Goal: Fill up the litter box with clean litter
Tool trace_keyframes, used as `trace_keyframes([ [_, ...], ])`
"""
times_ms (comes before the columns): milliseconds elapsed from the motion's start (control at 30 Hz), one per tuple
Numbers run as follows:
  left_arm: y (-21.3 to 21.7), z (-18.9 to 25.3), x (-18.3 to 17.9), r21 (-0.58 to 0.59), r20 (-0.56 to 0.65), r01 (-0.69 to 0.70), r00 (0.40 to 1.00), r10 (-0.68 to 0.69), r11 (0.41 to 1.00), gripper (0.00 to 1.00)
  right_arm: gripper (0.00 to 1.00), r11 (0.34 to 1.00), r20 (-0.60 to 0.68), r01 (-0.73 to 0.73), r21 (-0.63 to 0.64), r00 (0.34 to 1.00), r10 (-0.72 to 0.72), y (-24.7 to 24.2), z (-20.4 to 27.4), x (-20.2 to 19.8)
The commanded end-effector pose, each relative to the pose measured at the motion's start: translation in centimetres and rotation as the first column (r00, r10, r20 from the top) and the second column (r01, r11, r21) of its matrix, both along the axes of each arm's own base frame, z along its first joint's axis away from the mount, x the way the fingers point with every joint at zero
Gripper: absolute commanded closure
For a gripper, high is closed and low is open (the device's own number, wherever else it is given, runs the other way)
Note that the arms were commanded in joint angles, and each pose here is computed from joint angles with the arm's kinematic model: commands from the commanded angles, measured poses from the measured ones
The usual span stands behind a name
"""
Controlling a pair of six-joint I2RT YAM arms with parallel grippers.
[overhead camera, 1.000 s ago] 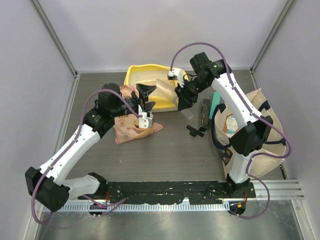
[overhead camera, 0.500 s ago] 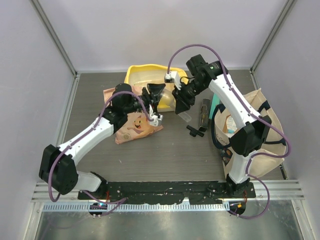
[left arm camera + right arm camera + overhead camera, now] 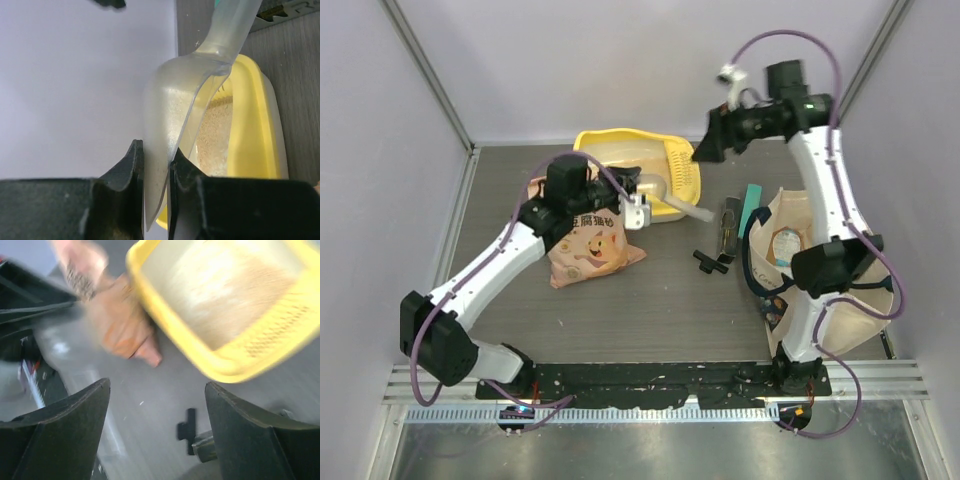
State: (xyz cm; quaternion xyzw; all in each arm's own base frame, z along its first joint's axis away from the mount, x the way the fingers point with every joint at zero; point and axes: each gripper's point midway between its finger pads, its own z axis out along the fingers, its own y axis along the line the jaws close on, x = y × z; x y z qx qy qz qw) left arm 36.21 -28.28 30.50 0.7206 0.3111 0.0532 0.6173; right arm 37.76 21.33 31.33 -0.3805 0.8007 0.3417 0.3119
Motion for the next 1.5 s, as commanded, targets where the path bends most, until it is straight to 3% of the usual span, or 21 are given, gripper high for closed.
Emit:
trace_keyframes([
  [0, 1.9, 2.9, -0.6, -0.093, -0.465, -0.257, 0.865, 0.186, 0.962, 1.00, 0.18, 0.826, -0.096, 0.329, 0.458, 0.942, -0.322, -5.4, 11.2, 4.6],
  [33, 1.9, 3.0, -0.6, -0.096, -0.535, -0.285, 0.823, 0.192, 0.954, 1.00, 0.18, 0.773, 0.079, 0.270, 0.574, 0.921, -0.381, -8.2, 15.1, 6.8],
  [67, 1.2, 4.4, -0.7, -0.146, -0.647, -0.329, 0.745, 0.162, 0.933, 1.00, 0.18, 0.738, 0.034, 0.271, 0.618, 0.928, -0.370, -8.4, 14.7, 6.4],
  [133, 1.4, 3.4, -1.9, -0.103, -0.788, -0.343, 0.601, 0.134, 0.934, 1.00, 0.18, 0.739, 0.065, 0.219, 0.637, 0.940, -0.334, -7.7, 15.6, 6.4],
  [167, 0.4, 5.7, -3.4, -0.160, -0.830, -0.276, 0.557, 0.022, 0.948, 1.00, 0.18, 0.734, 0.056, 0.214, 0.644, 0.944, -0.324, -7.5, 15.6, 6.6],
  [200, 0.5, 3.8, -3.6, -0.107, -0.895, -0.286, 0.444, 0.033, 0.952, 1.00, 0.18, 0.727, 0.062, 0.203, 0.656, 0.945, -0.320, -7.3, 16.0, 6.5],
  [267, 0.0, 5.2, -3.6, -0.127, -0.936, -0.305, 0.351, -0.013, 0.944, 1.00, 0.18, 0.719, 0.106, 0.160, 0.677, 0.945, -0.310, -6.7, 16.9, 6.3],
  [300, 0.0, 4.1, -3.3, -0.114, -0.967, -0.294, 0.252, -0.038, 0.949, 1.00, 0.18, 0.710, 0.115, 0.158, 0.686, 0.940, -0.320, -6.7, 17.3, 6.4],
  [367, 0.4, 5.2, -2.3, -0.160, -0.980, -0.301, 0.162, -0.115, 0.940, 1.00, 0.18, 0.700, 0.121, 0.151, 0.698, 0.938, -0.323, -6.4, 17.8, 6.6],
  [400, -0.3, 5.4, -2.0, -0.187, -0.982, -0.307, 0.029, -0.188, 0.933, 1.00, 0.18, 0.698, 0.124, 0.150, 0.700, 0.937, -0.326, -6.2, 17.9, 6.5],
  [433, -0.5, 5.8, -1.6, -0.201, -0.974, -0.323, -0.036, -0.225, 0.925, 1.00, 0.18, 0.689, 0.135, 0.145, 0.710, 0.932, -0.336, -6.1, 18.4, 6.3],
  [533, -1.0, 6.6, -0.6, -0.240, -0.943, -0.354, -0.135, -0.303, 0.904, 1.00, 0.18, 0.682, 0.139, 0.130, 0.720, 0.935, -0.326, -5.1, 17.9, 5.8],
  [567, -1.3, 7.6, 0.0, -0.302, -0.937, -0.334, -0.071, -0.343, 0.893, 1.00, 0.18, 0.687, 0.137, 0.116, 0.718, 0.943, -0.303, -3.7, 17.4, 5.4],
  [600, -1.5, 8.0, 0.2, -0.321, -0.927, -0.338, -0.076, -0.366, 0.884, 1.00, 0.18, 0.687, 0.141, 0.105, 0.719, 0.946, -0.293, -2.8, 17.3, 5.0],
  [633, -1.6, 7.6, -0.4, -0.306, -0.906, -0.371, -0.168, -0.388, 0.877, 1.00, 0.18, 0.678, 0.147, 0.115, 0.726, 0.937, -0.316, -2.7, 17.7, 4.9],
  [667, -1.7, 8.0, -0.2, -0.322, -0.893, -0.382, -0.182, -0.412, 0.866, 1.00, 0.18, 0.684, 0.153, 0.118, 0.720, 0.934, -0.323, -2.4, 17.0, 4.9],
  [700, -2.0, 9.2, 0.2, -0.391, -0.883, -0.356, -0.115, -0.455, 0.849, 1.00, 0.18, 0.686, 0.153, 0.118, 0.718, 0.935, -0.321, -1.8, 16.7, 4.8],
  [767, -2.1, 8.9, 0.4, -0.375, -0.876, -0.378, -0.156, -0.457, 0.847, 1.00, 0.18, 0.682, 0.149, 0.143, 0.718, 0.925, -0.350, -1.5, 16.2, 4.9],
  [1000, -2.3, 8.7, 0.9, -0.371, -0.875, -0.386, -0.160, -0.457, 0.845, 1.00, 0.19, 0.691, 0.155, 0.160, 0.705, 0.916, -0.370, 0.5, 14.7, 5.1],
  [1267, -2.3, 8.6, 1.0, -0.367, -0.875, -0.394, -0.161, -0.457, 0.842, 1.00, 0.43, 0.693, 0.167, 0.115, 0.712, 0.930, -0.326, 2.1, 14.8, 4.6],
  [1467, -2.4, 8.2, 1.4, -0.359, -0.875, -0.409, -0.166, -0.455, 0.839, 1.00, 0.49, 0.694, 0.164, 0.110, 0.712, 0.934, -0.317, 2.2, 14.7, 3.9],
])
